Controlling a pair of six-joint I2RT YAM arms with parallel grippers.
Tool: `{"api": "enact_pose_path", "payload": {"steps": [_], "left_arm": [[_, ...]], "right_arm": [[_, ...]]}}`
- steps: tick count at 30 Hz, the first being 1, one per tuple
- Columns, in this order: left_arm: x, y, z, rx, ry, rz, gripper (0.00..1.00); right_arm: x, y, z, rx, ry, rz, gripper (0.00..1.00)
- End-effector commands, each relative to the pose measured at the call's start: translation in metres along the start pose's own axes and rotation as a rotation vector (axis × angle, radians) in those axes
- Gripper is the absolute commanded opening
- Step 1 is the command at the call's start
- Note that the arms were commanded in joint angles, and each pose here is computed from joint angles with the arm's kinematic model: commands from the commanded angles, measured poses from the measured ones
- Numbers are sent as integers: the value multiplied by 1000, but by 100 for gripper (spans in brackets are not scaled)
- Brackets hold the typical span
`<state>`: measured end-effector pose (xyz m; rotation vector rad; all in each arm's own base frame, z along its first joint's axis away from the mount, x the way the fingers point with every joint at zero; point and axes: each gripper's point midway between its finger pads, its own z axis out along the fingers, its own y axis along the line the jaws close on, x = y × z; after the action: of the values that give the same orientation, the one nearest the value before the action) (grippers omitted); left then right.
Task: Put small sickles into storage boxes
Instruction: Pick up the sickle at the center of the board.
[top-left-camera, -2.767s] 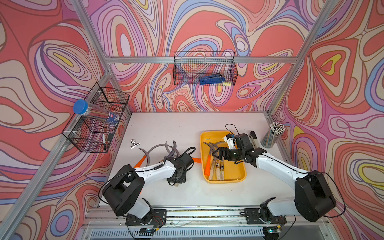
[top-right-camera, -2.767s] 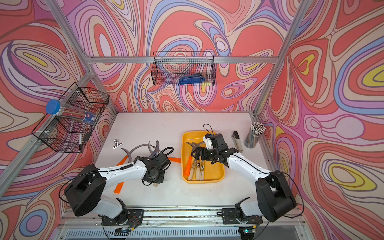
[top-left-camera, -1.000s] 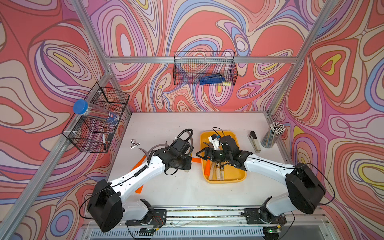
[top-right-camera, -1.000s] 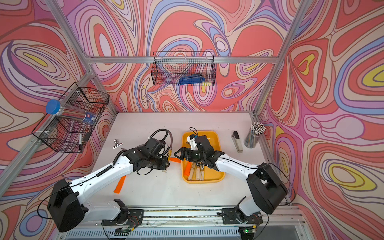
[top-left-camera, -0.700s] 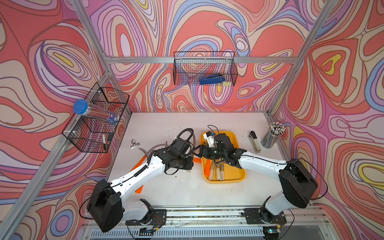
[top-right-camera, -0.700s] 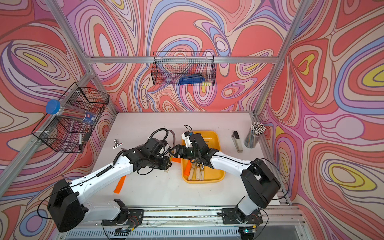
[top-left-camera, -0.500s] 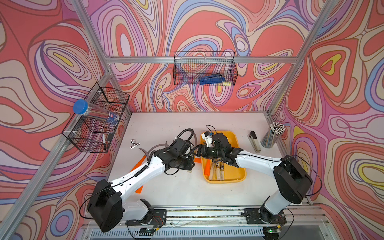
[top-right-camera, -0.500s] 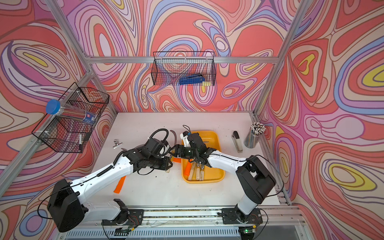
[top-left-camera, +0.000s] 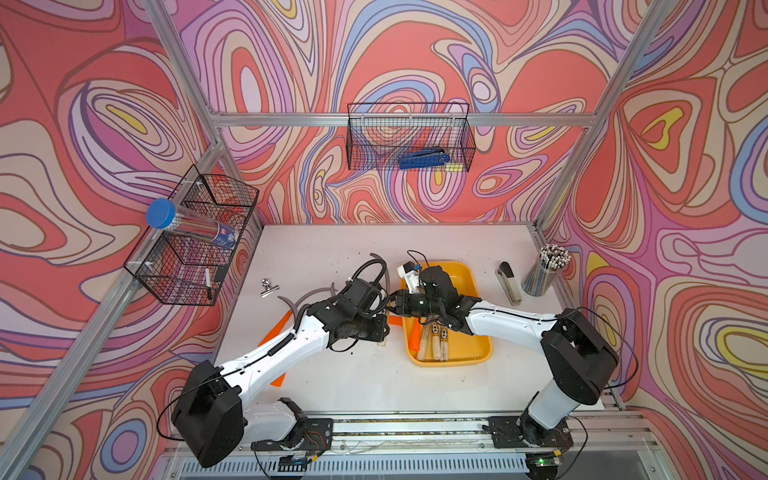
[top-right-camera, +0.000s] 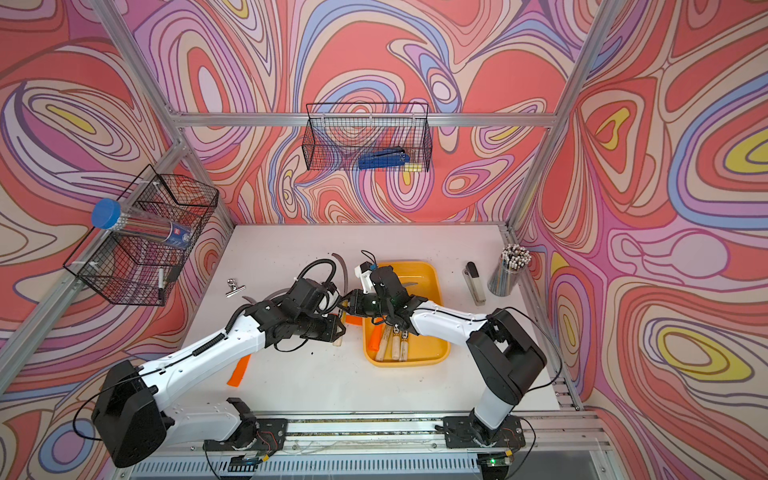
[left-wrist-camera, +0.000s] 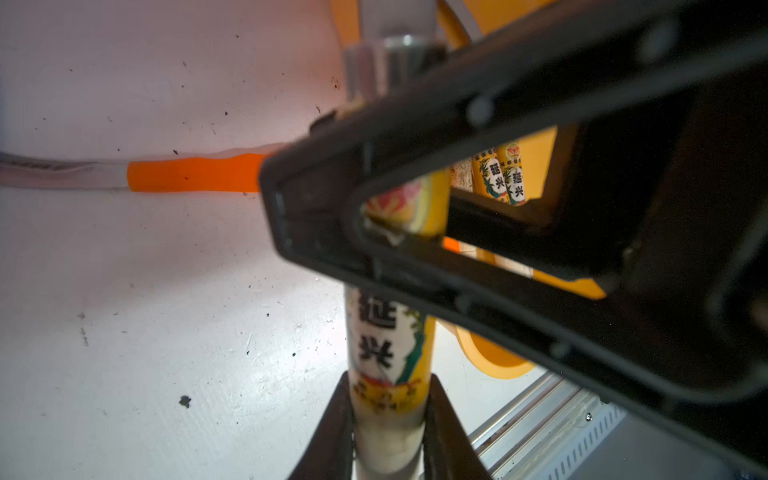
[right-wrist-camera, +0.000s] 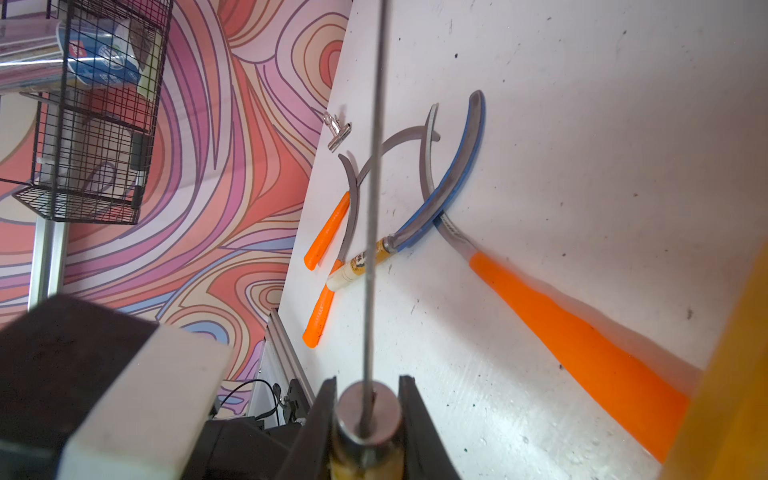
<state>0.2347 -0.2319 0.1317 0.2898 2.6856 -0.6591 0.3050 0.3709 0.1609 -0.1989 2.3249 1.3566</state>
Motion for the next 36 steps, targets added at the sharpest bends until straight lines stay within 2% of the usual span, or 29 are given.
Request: {"api": "enact_pose_path", "payload": {"steps": [1,3,6,9,16,18,20,21,25,27,32,36], "left_arm": [[-5,13,-9,-73,-37,20,36],[-6,18,-10,-109,-39,23,46],[-8,26,-13,-157,-45,14,50],[-10,34,-16,-201,-60,-10,60],[-18,50,-31,-277,-119,-33,70],[-18,56,-35,-302,-133,-49,76],[-18,60,-37,-318,-126,-65,89],[-17,63,-38,-326,-120,-74,92],[-14,68,-36,-338,-91,-101,94],[-15,71,-37,-353,-91,-115,100],[-15,75,-38,-362,-100,-135,100],[-11,85,-36,-416,-76,-132,100]], "right_arm": [[-4,-4,-1,34,-13,-37,0],[-5,-4,-3,46,-12,-44,0],[-5,-6,-7,74,-13,-62,0],[-6,-8,-10,100,-14,-74,0],[-5,-13,-21,166,-7,-110,0],[-7,-16,-27,207,-9,-130,0],[-7,-22,-35,264,-4,-147,0],[-8,-25,-39,298,-1,-158,0],[-11,-36,-57,402,12,-199,0],[-12,-43,-68,451,23,-210,0],[-14,-76,-95,569,68,-211,0],[-9,-108,-114,624,102,-172,0]]}}
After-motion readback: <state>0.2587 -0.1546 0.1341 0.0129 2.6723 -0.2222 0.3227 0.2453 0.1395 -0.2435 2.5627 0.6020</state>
